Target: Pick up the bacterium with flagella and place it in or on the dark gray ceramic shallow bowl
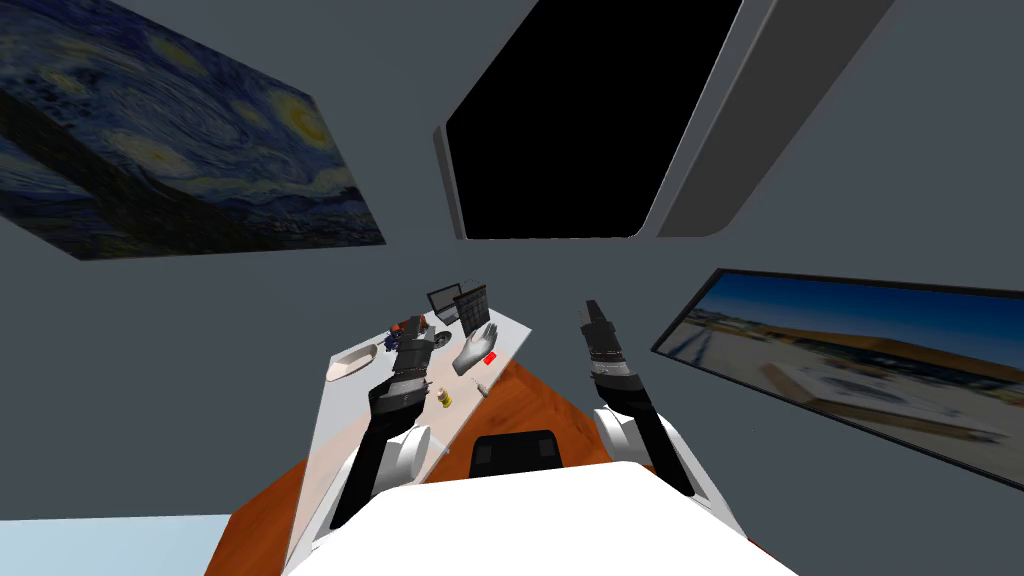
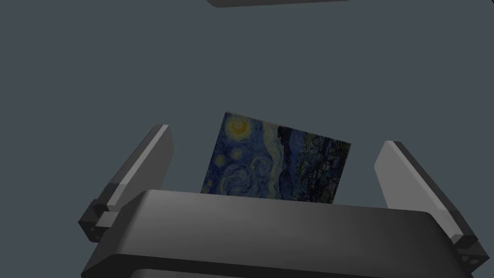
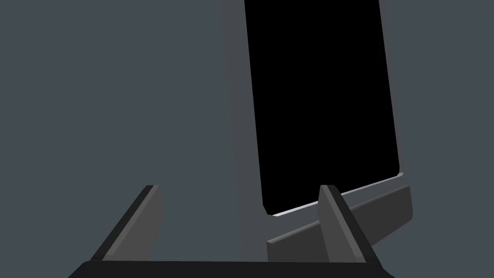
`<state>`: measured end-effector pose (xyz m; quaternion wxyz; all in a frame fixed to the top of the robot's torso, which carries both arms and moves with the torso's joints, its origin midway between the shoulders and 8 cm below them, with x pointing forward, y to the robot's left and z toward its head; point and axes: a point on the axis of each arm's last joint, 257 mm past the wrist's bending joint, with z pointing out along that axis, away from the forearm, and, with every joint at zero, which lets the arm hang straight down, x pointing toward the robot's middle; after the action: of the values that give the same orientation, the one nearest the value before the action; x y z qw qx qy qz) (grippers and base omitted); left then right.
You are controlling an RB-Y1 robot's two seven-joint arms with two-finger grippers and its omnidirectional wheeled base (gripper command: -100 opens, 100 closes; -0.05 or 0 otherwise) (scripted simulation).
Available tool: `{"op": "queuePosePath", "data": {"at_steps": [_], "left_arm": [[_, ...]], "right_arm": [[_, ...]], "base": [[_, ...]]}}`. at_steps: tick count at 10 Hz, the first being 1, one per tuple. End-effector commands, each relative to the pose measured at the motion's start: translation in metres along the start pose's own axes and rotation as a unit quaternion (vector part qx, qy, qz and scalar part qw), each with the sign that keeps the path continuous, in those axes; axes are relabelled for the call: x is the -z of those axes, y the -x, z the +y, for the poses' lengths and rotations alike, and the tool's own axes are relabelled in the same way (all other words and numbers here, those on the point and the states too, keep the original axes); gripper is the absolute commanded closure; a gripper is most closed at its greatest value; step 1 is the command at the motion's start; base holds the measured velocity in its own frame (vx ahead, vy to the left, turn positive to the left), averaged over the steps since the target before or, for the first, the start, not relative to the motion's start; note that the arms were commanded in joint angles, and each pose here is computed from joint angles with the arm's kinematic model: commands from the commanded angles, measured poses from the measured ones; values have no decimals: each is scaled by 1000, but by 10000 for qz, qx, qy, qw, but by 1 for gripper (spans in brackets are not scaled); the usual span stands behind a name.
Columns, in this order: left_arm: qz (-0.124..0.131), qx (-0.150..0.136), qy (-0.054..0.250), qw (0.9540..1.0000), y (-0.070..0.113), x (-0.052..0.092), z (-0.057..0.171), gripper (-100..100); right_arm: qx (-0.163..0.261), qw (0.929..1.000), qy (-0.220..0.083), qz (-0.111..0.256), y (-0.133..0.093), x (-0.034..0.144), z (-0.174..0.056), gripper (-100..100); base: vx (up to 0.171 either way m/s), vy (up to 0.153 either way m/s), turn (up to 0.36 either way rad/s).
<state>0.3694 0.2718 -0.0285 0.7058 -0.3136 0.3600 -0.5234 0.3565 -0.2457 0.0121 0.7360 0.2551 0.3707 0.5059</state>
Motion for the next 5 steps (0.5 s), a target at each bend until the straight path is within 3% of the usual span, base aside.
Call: {"op": "queuePosePath", "data": {"at_steps": [1,5], "left_arm": [[193,-105,159,9996,-5,1,13,-100],[522,-329,742,9953,-15,6,56,-100]], "right_arm": [[0,10000,0,0,0,0,0,0],[0,10000,0,0,0,0,0,0]], "base": [[4,0,-16],[13,6,-17]]}}
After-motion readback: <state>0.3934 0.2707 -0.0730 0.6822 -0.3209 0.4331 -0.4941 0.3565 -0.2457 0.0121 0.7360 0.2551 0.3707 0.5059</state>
